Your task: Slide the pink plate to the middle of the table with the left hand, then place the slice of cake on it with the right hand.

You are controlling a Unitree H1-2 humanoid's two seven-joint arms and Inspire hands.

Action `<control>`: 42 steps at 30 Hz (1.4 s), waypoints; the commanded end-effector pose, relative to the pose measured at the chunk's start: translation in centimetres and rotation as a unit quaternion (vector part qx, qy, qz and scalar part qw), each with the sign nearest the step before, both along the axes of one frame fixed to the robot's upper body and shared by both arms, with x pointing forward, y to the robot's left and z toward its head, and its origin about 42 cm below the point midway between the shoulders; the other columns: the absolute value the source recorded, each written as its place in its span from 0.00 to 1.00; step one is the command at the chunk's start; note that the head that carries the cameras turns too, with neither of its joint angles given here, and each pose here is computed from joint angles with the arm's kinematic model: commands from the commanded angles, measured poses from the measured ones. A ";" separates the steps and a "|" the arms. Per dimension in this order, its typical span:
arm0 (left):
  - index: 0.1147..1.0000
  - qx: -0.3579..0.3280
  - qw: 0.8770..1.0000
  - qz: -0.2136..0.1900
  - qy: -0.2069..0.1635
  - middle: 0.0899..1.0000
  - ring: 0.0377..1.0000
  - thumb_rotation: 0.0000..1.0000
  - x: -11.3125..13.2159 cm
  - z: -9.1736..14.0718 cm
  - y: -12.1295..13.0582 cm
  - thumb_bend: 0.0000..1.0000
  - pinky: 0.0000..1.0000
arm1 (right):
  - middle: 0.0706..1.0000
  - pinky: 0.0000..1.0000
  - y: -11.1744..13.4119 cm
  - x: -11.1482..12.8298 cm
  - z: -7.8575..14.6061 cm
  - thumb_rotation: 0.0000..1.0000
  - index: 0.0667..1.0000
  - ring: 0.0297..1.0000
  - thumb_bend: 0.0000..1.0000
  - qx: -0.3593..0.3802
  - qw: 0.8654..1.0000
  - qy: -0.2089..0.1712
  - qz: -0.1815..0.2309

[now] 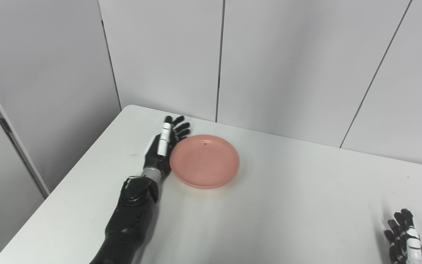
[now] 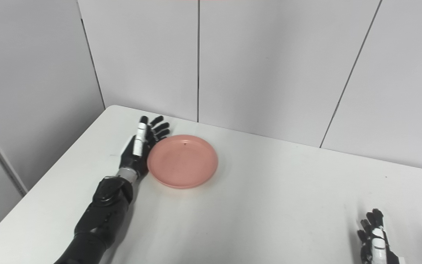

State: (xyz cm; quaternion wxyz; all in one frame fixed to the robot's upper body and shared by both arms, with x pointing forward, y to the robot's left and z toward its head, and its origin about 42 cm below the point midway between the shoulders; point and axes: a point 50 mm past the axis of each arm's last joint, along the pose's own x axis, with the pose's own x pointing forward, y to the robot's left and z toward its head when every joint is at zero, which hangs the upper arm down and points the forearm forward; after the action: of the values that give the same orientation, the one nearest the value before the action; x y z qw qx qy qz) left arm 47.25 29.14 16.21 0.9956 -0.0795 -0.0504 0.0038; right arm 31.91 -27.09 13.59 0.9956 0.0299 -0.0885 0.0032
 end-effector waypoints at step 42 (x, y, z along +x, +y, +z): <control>0.95 -0.033 0.988 -0.151 0.006 0.95 0.96 0.99 -8.7 -1.2 -14.5 0.70 0.96 | 0.94 1.00 6.2 0.0 3.0 0.76 0.97 0.96 0.60 -0.061 0.998 -0.031 0.008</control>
State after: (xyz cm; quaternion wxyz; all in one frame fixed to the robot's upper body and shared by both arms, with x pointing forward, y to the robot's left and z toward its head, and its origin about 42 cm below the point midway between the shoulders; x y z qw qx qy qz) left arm 38.83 16.11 15.09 0.9845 -0.1141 -0.0315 -0.1296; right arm 31.59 -20.95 14.96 0.9960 -0.0264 -0.0834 0.0196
